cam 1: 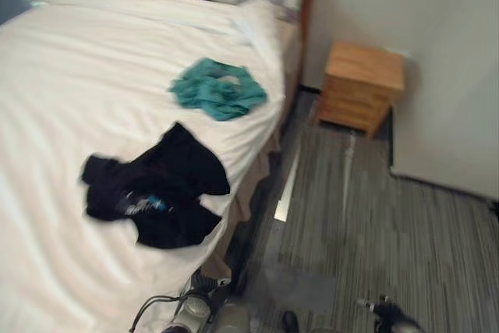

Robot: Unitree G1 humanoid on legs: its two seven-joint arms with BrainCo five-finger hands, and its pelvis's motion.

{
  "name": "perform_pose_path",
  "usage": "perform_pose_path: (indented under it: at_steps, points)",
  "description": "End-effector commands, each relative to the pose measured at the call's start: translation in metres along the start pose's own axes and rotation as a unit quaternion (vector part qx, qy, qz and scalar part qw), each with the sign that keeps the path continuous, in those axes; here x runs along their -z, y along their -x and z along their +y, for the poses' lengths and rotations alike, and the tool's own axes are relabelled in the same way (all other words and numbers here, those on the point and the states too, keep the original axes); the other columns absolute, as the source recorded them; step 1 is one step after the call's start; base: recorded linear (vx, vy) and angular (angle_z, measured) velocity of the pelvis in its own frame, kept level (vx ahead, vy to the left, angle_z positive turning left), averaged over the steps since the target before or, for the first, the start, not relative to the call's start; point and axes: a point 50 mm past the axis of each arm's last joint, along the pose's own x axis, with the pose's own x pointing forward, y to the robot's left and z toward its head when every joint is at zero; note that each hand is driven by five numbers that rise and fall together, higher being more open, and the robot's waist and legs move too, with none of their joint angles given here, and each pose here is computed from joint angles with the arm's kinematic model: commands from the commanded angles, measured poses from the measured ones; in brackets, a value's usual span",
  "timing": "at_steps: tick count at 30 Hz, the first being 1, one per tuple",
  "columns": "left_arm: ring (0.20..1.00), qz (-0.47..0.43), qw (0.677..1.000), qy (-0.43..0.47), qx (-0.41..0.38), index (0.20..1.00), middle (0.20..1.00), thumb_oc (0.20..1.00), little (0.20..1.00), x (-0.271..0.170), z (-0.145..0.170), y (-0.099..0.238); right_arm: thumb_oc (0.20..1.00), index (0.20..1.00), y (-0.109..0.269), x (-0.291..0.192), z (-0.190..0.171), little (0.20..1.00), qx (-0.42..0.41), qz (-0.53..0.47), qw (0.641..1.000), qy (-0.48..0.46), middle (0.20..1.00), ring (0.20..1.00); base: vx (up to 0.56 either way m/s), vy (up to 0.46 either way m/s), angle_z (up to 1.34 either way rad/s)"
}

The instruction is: Tidy up the quilt and then pick up the clothes from the bed and put them into the laundry hamper.

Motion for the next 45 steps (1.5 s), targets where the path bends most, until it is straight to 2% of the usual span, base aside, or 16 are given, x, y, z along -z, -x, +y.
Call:
perform_pose_path:
  at_steps: [1,2,10,12,16,19,22,29,32,38,45]
  points:
    - [1.000,-0.028,0.998,-0.050,-0.028,1.000,1.000,1.000,1.000,-0.014,0.026,-0.007,1.000,1.000,0.001,-0.006,0.022,1.000,-0.018,-0.009,0.999,-0.029,1.000,1.000,0.50,0.312,-1.08]
    - [1.000,-0.027,0.996,-0.079,-0.031,1.000,1.000,1.000,1.000,-0.013,0.029,-0.007,1.000,1.000,0.001,-0.010,0.023,1.000,-0.016,-0.017,0.999,-0.031,1.000,1.000,0.38,0.244,-1.07]
    - [1.000,-0.052,0.990,-0.132,-0.012,1.000,1.000,1.000,1.000,-0.021,0.032,-0.008,1.000,1.000,0.004,0.003,0.021,1.000,-0.019,-0.007,1.000,-0.015,1.000,1.000,0.50,0.095,-0.30]
    - [1.000,-0.055,0.985,-0.166,-0.010,1.000,1.000,1.000,1.000,-0.022,0.024,-0.008,1.000,1.000,0.005,0.007,0.026,1.000,-0.022,-0.002,1.000,-0.011,1.000,1.000,0.47,-0.012,0.17]
    - [1.000,-0.027,0.991,-0.134,-0.006,1.000,1.000,1.000,1.000,-0.009,0.024,-0.007,1.000,1.000,0.007,0.022,0.020,1.000,-0.024,0.019,0.999,-0.020,1.000,1.000,0.42,-0.043,0.28]
    - [1.000,-0.035,0.994,-0.097,-0.031,1.000,1.000,1.000,1.000,-0.011,0.035,-0.006,1.000,1.000,0.003,0.008,0.007,1.000,-0.006,0.006,1.000,0.018,1.000,1.000,0.38,-0.053,0.15]
    - [1.000,-0.044,0.995,-0.080,-0.046,1.000,1.000,1.000,1.000,-0.015,0.039,-0.006,1.000,1.000,0.001,-0.004,0.011,1.000,-0.015,-0.014,0.998,0.064,1.000,1.000,0.46,0.153,-1.10]
    - [1.000,-0.033,0.995,-0.087,-0.033,1.000,1.000,1.000,1.000,-0.007,0.031,-0.005,1.000,1.000,0.001,-0.013,0.019,1.000,-0.025,-0.035,0.996,0.083,1.000,1.000,0.45,0.225,-0.48]
    - [1.000,-0.026,0.996,-0.075,-0.027,1.000,1.000,1.000,1.000,-0.005,0.028,-0.004,1.000,1.000,0.002,-0.009,0.024,1.000,-0.030,-0.031,0.996,0.082,1.000,1.000,0.41,0.225,0.38]
    - [1.000,-0.035,0.997,-0.050,-0.044,1.000,1.000,1.000,1.000,-0.010,0.032,-0.005,1.000,1.000,0.003,-0.031,0.034,1.000,-0.036,-0.074,0.994,0.069,1.000,1.000,0.31,0.051,0.77]
    - [1.000,-0.036,0.996,-0.057,-0.055,1.000,1.000,1.000,1.000,-0.012,0.039,-0.007,1.000,1.000,0.005,-0.077,0.027,1.000,-0.017,-0.164,0.979,0.116,1.000,1.000,0.35,-0.213,2.02]
